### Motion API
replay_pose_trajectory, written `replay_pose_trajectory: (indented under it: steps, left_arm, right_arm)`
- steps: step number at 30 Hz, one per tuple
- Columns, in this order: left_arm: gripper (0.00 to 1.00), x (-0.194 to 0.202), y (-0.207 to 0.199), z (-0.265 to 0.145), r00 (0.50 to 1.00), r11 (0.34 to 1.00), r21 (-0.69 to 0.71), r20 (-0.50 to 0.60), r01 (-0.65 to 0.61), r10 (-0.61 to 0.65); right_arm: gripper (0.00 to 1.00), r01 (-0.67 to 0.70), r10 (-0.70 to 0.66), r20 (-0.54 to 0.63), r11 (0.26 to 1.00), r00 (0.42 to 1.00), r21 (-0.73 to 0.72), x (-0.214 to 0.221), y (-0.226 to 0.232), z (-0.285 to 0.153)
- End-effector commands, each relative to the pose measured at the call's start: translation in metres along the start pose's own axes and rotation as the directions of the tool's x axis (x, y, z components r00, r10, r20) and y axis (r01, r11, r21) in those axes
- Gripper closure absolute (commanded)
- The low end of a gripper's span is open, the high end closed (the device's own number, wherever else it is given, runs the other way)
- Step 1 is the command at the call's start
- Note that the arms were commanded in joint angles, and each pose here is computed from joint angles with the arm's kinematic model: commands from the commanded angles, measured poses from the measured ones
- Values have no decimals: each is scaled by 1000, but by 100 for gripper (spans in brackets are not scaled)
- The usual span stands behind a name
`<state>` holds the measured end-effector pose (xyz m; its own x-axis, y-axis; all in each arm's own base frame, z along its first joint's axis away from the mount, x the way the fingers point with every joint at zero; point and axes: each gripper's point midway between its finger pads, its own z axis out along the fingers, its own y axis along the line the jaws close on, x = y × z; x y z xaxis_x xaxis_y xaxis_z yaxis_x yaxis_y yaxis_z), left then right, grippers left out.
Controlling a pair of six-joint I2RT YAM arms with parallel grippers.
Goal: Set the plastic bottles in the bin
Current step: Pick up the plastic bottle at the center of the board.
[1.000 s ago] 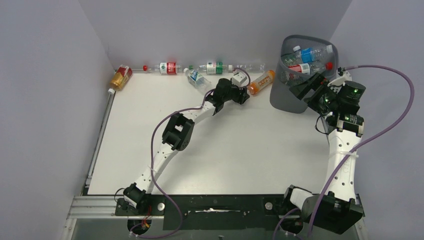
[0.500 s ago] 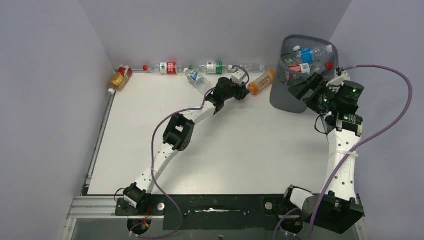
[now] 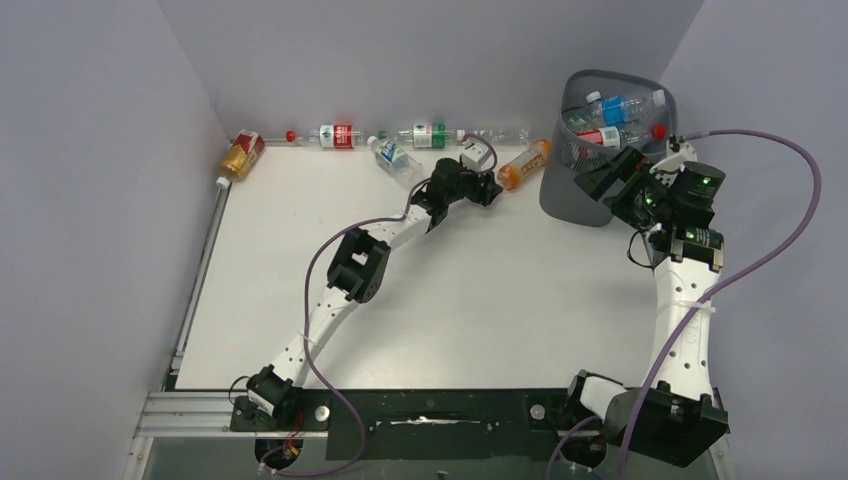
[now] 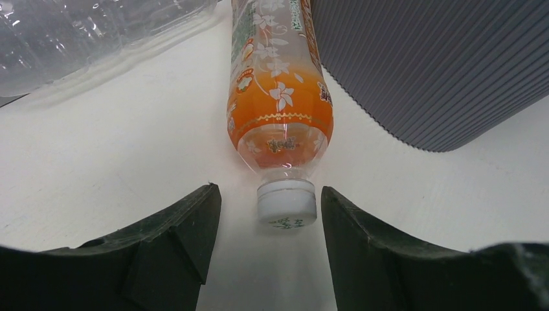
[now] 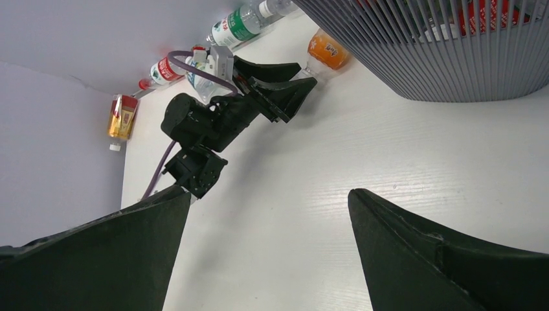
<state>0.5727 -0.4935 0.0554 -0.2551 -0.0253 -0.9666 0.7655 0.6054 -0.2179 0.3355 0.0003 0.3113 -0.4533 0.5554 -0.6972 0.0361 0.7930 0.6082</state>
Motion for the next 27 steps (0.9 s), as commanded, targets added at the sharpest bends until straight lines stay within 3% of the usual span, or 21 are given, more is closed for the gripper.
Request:
replay_pose_trajectory:
  steps: [1,13,27]
  left_arm:
    - [43,-42,-5,2,993,999,20,116,-31,29]
    - [68,-36,-9,4,994,999,50,108,-11,6]
    - [79,-30,-11,-42,1000,1000,23,24,-12,11]
  right_arm:
    - [1,29,-29,21,999,999,-13,-4,0,5]
    - [1,27,-27,14,1000,1000,-12,-1,-3,8]
    - [1,14,-14,11,999,1000,-41,3,2,9]
